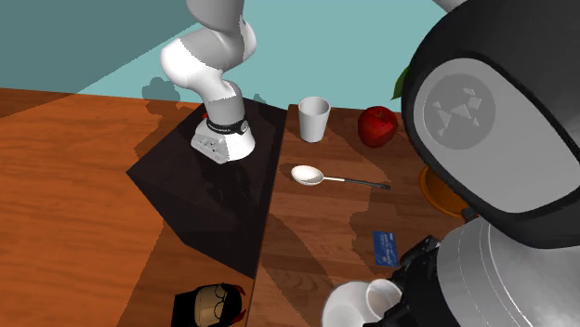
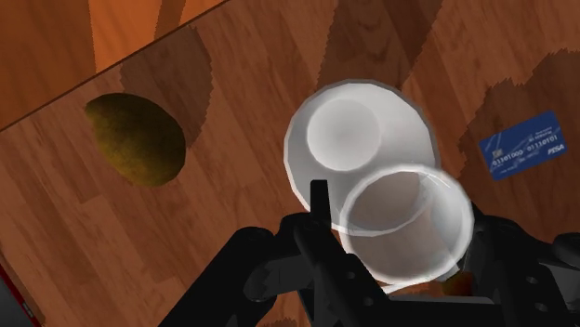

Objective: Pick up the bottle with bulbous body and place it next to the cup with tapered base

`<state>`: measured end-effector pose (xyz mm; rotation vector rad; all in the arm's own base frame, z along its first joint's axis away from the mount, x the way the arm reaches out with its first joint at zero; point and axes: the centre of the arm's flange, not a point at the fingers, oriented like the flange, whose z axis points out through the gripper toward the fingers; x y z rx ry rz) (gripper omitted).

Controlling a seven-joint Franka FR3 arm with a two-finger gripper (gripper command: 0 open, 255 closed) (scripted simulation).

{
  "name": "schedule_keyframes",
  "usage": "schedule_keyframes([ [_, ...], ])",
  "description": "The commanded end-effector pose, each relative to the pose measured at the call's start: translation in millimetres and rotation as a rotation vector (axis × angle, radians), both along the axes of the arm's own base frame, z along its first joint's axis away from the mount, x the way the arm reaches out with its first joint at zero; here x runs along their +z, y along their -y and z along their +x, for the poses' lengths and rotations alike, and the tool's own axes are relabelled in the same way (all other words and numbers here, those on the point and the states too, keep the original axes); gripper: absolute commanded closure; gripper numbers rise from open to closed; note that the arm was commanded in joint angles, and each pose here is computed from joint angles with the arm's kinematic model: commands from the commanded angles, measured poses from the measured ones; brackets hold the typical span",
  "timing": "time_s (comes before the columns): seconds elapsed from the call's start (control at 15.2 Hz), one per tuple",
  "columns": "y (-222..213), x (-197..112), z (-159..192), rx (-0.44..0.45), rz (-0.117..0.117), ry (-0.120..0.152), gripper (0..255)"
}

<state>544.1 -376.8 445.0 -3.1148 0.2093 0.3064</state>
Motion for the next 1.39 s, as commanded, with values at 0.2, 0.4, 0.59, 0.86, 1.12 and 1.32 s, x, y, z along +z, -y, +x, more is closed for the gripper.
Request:
schedule_keyframes([
  [0.2,0,27,0,0.0,0.0,0.0,255],
  [0.4,0,43,0,0.0,0.0,0.0,255],
  [0.59,0,58,0,0.0,0.0,0.0,255],
  [0.86,0,80,0,0.0,0.0,0.0,255],
  [1.12,0,101,0,0.0,0.0,0.0,255],
  [1.32,0,117,0,0.0,0.0,0.0,255],
])
